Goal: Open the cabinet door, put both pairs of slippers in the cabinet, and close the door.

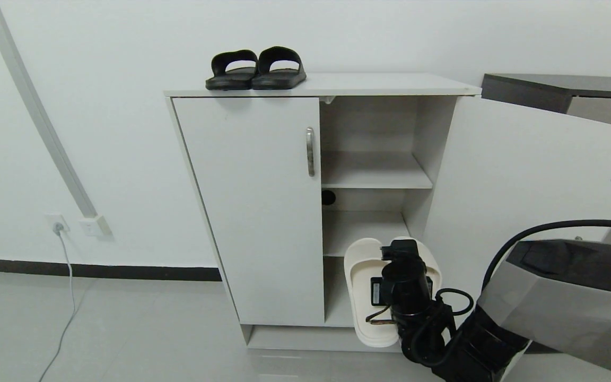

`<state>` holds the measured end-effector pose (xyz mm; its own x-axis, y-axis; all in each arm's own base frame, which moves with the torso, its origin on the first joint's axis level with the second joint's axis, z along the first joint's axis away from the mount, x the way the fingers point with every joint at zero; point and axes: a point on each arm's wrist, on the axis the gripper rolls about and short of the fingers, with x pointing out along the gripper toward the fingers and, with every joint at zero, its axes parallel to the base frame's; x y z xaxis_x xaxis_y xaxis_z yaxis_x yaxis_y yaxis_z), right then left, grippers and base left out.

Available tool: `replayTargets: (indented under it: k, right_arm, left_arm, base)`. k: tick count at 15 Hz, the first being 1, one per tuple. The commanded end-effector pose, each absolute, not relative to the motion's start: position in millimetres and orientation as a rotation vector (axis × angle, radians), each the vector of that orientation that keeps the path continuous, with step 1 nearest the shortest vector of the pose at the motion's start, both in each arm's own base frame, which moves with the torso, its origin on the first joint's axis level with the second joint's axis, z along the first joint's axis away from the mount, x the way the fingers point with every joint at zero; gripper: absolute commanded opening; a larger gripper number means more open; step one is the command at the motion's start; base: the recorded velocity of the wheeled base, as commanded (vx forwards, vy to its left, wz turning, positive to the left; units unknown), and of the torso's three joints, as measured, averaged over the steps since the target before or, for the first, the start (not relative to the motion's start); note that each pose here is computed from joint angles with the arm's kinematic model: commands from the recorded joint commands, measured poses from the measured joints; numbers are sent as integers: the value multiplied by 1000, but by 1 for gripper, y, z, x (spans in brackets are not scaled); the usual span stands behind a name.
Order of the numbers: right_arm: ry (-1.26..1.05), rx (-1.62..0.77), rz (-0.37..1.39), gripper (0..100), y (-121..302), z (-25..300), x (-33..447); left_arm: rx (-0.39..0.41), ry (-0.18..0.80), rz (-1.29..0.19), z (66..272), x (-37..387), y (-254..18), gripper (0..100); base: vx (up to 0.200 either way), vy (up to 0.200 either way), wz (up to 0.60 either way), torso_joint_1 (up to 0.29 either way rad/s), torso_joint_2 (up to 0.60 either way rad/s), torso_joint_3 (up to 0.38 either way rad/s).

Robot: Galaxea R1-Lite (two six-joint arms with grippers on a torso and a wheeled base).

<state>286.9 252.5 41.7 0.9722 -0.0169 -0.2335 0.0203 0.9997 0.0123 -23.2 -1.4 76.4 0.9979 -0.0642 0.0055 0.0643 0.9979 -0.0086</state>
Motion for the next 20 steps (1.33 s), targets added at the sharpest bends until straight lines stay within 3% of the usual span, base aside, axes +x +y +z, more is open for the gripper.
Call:
replayTargets:
  k: [1, 13, 20]
  right_arm:
    - [239, 6, -17, 0, 252, 39, 286]
    - [225, 13, 58, 0, 256, 25, 287]
    - [217, 23, 69, 0, 260, 26, 290]
  left_arm:
    - [-9, -3, -64, 76, -23, -1, 0]
    - [-6, -3, -64, 76, -23, -1, 0]
    - [-6, -3, -64, 76, -23, -1, 0]
  base:
    - [0, 0, 0, 0, 0, 0]
    - [0, 0, 0, 0, 0, 0]
    - [0, 0, 0, 4, 3, -154]
